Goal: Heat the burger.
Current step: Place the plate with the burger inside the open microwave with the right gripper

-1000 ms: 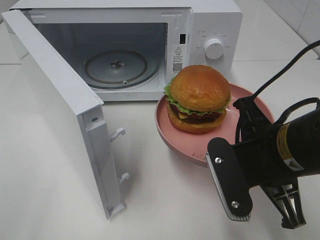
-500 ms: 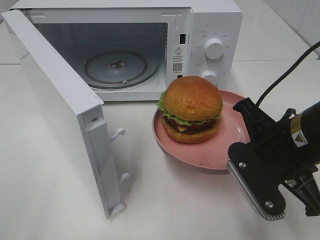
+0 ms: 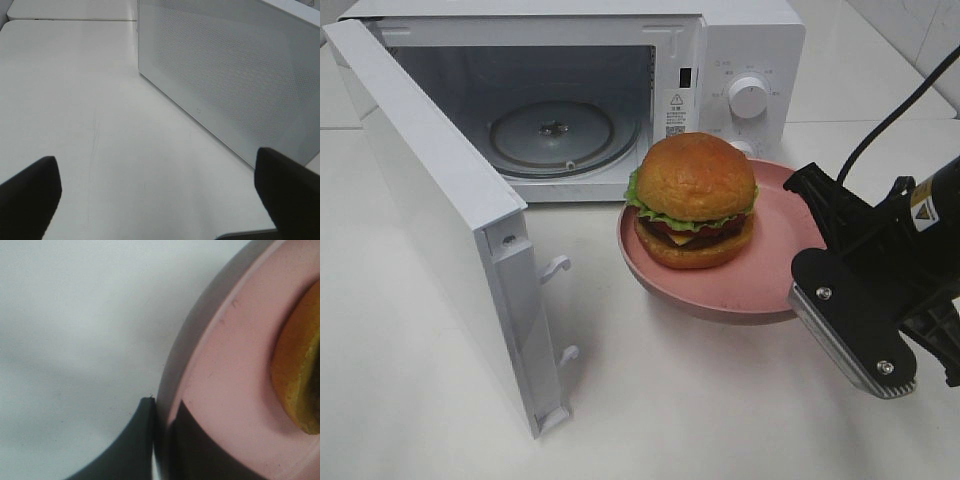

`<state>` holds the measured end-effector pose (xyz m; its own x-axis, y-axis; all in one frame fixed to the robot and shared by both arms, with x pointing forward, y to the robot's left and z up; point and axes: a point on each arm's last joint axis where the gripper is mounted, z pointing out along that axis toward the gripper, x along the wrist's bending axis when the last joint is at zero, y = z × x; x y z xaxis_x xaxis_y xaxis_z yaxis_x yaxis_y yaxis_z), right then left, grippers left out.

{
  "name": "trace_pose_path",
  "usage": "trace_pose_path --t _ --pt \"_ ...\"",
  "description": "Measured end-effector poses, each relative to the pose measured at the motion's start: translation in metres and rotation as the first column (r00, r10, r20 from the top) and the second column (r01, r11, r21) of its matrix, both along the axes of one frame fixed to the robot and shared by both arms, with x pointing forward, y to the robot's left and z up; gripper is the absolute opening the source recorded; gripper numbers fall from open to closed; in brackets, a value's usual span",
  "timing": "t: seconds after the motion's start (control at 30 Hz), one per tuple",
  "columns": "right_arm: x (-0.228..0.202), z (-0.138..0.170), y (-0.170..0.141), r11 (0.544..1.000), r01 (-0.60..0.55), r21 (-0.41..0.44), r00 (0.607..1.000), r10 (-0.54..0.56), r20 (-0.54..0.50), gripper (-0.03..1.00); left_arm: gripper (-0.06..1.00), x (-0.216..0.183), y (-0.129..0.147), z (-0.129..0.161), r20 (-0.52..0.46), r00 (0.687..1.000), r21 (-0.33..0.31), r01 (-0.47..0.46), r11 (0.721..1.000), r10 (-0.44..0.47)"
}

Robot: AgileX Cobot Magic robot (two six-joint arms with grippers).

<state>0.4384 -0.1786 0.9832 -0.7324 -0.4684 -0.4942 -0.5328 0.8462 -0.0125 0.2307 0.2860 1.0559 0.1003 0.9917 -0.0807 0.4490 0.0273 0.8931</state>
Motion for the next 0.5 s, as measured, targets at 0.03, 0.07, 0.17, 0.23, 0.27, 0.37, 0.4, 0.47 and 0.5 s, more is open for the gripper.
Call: trace_pose_path --t 0.03,0.07,0.17,0.23,0.27,0.37,0.4,0.47,0.5 --pt "0.0001 0.0004 0.0001 1.000 0.000 -0.001 1.000 0.000 -0.001 0.05 0.97 0.0000 0.0000 0.0000 0.000 1.000 0.000 0.000 1.000 0.000" --pt "0.0005 0.0016 0.0003 1.000 -0.003 -0.004 1.000 0.003 -0.004 0.05 0.97 0.0000 0.0000 0.0000 0.000 1.000 0.000 0.000 1.000 0.000" --pt "0.0004 0.0016 0.0002 1.000 -0.008 -0.008 1.000 0.008 -0.005 0.05 0.97 0.0000 0.0000 0.0000 0.000 1.000 0.000 0.000 1.000 0.000" --pt "-0.0005 0.0011 -0.0003 1.000 -0.008 -0.014 1.000 0.008 -0.015 0.05 0.97 0.0000 0.0000 0.0000 0.000 1.000 0.000 0.000 1.000 0.000" --pt "-0.0005 0.0011 -0.0003 1.000 -0.008 -0.014 1.000 0.008 -0.015 0.05 0.97 0.0000 0.0000 0.0000 0.000 1.000 0.000 0.000 1.000 0.000" --pt "-0.0008 0.0009 -0.0005 1.000 -0.008 -0.017 1.000 0.008 -0.019 0.05 0.97 0.0000 0.0000 0.0000 0.000 1.000 0.000 0.000 1.000 0.000" --pt "-0.0007 0.0011 -0.0004 1.000 -0.008 -0.017 1.000 0.008 -0.019 0.05 0.97 0.0000 0.0000 0.0000 0.000 1.000 0.000 0.000 1.000 0.000" --pt "0.0003 0.0030 0.0005 1.000 -0.005 -0.009 1.000 0.005 -0.017 0.05 0.97 0.0000 0.0000 0.0000 0.000 1.000 0.000 0.000 1.000 0.000" --pt "0.0016 0.0062 0.0027 1.000 -0.009 -0.002 1.000 0.009 -0.007 0.05 0.97 0.0000 0.0000 0.0000 0.000 1.000 0.000 0.000 1.000 0.000"
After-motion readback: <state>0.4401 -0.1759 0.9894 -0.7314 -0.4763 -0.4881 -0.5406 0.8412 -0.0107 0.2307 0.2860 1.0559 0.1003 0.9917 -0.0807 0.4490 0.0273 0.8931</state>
